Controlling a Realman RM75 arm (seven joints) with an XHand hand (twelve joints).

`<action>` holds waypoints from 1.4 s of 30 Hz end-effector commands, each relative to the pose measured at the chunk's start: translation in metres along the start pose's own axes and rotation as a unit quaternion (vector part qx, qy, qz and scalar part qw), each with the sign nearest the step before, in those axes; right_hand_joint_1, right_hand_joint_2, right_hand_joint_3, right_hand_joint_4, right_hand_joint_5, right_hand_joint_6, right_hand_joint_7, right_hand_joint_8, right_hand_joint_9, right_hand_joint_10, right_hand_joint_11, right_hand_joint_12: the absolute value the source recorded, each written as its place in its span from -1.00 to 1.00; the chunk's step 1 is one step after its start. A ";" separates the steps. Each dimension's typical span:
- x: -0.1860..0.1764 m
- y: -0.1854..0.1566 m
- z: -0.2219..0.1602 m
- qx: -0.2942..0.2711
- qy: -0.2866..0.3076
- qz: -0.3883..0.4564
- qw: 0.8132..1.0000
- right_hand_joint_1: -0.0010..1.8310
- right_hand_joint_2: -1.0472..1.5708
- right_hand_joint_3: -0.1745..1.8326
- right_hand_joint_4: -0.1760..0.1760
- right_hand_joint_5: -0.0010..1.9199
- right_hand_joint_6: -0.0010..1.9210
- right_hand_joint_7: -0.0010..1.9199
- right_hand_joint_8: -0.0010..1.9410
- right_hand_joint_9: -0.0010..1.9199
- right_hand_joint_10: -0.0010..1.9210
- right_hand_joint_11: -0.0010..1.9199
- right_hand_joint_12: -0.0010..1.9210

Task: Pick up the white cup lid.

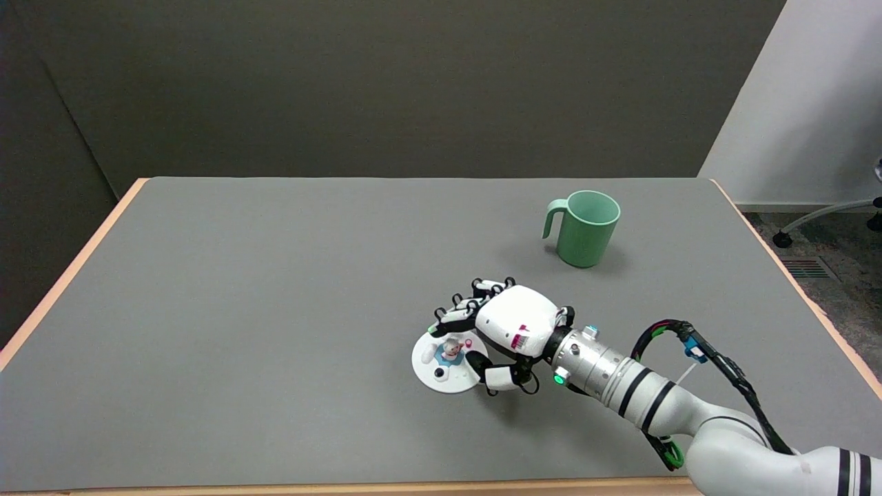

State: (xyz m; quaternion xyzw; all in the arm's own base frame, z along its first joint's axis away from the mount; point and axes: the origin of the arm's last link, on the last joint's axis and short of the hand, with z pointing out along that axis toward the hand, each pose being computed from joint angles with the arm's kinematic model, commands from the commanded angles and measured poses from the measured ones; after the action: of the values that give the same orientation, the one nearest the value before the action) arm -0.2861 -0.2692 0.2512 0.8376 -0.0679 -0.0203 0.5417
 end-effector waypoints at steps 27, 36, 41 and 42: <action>-0.009 -0.010 0.000 0.002 -0.004 0.021 1.000 0.01 0.44 0.09 0.88 -0.35 -0.79 -0.29 -0.85 -0.19 -0.62 -0.64 0.18; -0.012 -0.009 0.000 -0.003 -0.004 0.024 1.000 0.01 0.45 0.08 0.92 -0.34 -0.78 -0.27 -0.85 -0.19 -0.62 -0.64 0.19; -0.016 -0.007 0.000 -0.007 -0.008 0.023 1.000 0.03 0.45 0.06 0.94 -0.32 -0.73 -0.25 -0.84 -0.19 -0.63 -0.64 0.19; -0.016 -0.007 0.000 -0.008 -0.009 0.023 1.000 0.03 0.45 0.06 0.95 -0.32 -0.72 -0.24 -0.84 -0.19 -0.63 -0.64 0.19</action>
State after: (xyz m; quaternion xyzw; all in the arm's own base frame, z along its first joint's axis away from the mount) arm -0.2944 -0.2647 0.2446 0.8355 -0.0854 -0.0136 0.5426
